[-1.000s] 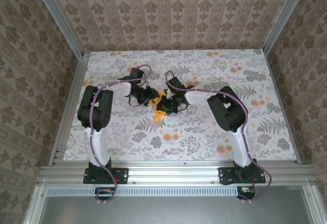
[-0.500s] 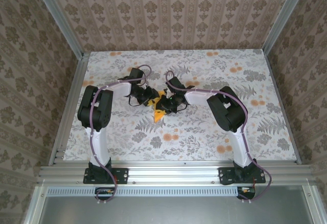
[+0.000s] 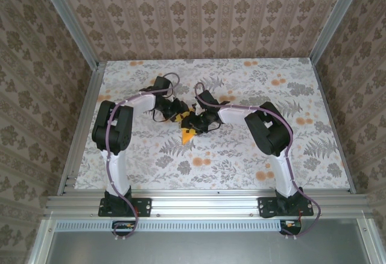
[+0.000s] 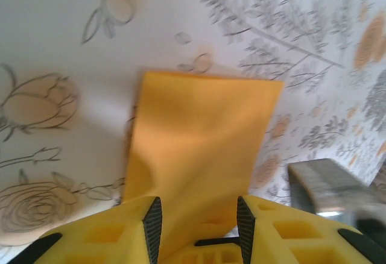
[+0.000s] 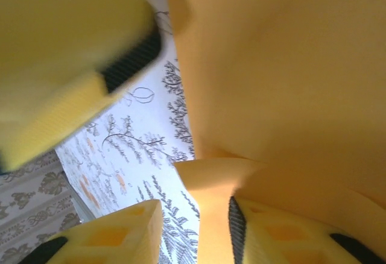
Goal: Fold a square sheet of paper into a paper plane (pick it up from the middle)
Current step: Third fold the triangle at the center of the table.
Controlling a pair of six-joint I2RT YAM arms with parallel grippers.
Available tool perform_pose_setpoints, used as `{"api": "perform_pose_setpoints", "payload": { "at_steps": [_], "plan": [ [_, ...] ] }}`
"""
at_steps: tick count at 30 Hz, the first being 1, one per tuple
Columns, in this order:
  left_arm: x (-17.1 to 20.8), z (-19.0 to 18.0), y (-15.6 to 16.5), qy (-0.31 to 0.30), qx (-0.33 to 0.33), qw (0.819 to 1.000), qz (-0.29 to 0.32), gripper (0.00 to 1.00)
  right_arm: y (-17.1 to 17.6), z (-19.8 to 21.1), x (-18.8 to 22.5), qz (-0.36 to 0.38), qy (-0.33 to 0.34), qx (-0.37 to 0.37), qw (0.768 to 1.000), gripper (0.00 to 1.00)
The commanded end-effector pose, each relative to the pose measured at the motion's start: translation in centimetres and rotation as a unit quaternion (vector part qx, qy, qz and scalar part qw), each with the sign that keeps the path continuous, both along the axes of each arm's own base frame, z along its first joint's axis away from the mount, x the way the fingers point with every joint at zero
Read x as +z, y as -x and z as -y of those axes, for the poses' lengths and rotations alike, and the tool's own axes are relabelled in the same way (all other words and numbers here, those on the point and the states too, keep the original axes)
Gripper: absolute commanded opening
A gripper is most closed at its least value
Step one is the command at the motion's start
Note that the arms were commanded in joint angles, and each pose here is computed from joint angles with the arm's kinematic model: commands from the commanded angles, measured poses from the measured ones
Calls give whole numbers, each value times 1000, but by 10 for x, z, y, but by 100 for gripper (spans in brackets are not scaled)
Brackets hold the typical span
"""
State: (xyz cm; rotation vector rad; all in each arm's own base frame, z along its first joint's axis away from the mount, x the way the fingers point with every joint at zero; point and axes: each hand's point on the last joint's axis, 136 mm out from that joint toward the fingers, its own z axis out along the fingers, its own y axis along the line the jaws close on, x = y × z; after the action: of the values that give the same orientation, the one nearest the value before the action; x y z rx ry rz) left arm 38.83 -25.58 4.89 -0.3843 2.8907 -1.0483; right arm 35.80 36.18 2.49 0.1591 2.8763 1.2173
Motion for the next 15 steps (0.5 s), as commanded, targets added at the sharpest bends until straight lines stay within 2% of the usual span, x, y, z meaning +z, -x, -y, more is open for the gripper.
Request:
{"api": "perform_pose_setpoints", "payload": {
  "at_steps": [1, 3, 5, 7, 15],
  "plan": [
    [26, -5, -12, -1, 7, 1000, 27, 40, 21, 25, -40, -41, 65, -10, 997, 29],
    [31, -9, -11, -2, 13, 999, 32, 40, 21, 29, -42, -41, 72, -13, 997, 18],
    [33, -13, -6, -5, 18, 999, 34, 40, 23, 33, -46, -43, 83, -14, 995, 13],
    [32, -17, 3, -5, 22, 999, 32, 40, 24, 36, -48, -45, 92, -15, 995, 11],
    [25, -17, 63, 7, -1, 1000, 11, 26, 27, 46, -54, -45, 121, -16, 992, 9]
  ]
}}
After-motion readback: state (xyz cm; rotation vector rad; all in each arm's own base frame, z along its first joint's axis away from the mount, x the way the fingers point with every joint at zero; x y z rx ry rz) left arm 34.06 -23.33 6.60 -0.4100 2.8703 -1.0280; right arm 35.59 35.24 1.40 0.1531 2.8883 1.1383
